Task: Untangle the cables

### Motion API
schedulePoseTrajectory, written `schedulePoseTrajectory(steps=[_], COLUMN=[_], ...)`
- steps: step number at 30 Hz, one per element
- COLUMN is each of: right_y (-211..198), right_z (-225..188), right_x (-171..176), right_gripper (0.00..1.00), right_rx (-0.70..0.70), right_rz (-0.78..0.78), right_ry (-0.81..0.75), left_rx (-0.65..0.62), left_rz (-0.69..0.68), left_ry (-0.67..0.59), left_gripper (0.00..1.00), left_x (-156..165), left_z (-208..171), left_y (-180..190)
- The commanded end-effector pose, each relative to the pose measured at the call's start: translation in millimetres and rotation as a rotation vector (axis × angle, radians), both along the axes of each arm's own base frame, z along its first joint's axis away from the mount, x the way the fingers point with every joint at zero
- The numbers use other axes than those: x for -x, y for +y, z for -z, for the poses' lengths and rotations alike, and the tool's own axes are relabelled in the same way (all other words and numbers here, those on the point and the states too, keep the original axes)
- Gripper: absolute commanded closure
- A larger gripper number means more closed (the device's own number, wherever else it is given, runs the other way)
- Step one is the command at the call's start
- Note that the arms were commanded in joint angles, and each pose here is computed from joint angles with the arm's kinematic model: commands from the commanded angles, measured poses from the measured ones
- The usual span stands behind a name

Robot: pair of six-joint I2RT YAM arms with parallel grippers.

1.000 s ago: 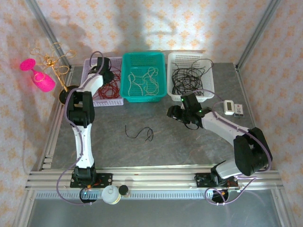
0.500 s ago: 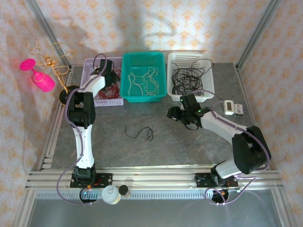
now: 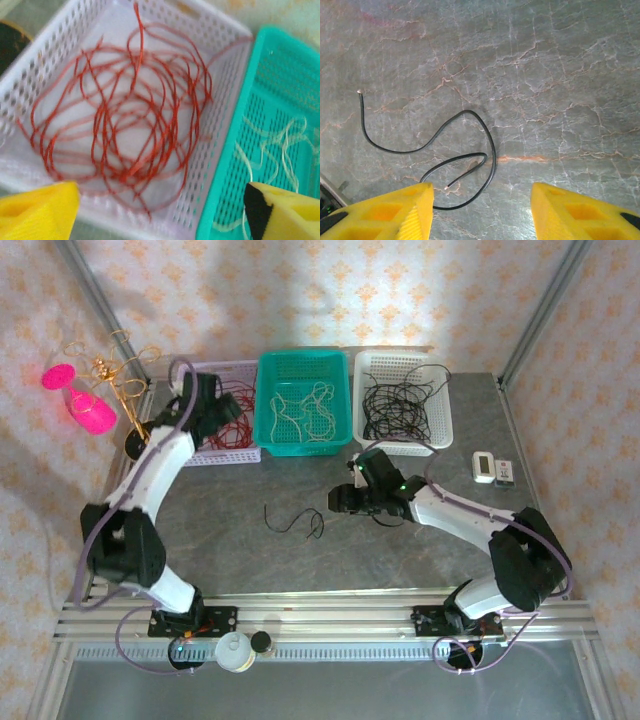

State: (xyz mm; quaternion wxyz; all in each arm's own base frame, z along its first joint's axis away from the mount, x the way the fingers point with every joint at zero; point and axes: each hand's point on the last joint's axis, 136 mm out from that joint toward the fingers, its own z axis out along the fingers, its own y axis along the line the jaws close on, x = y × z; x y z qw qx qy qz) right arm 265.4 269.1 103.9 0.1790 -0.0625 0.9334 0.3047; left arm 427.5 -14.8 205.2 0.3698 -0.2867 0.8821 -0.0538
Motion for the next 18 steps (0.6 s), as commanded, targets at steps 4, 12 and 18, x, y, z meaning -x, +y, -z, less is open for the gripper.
schedulePoseTrajectory(steps=[4,12,18], right_y=[-8.6,-14.4,-18.9], right_z=[7.2,11.6,7.5], right_x=[-14.1,-6.0,3.0], right_gripper=[0.46,0.46,0.46], right_rx=[0.047,0.039,0.008], right_rz=[0.05,0.065,0.083], right_ry=[-0.046,-0.027,-0.021], left_rx=[0.085,0.129,0.156], left_rz=[0.136,0.17,0.201], left_ry=[0.226,0.302,0.259], left_gripper=[0.07,0.1,0.51], left_x=[103.8,156.6,149.3], left_z=[77.4,132.6,152.2], left_y=[-91.4,-121.5,-134.2])
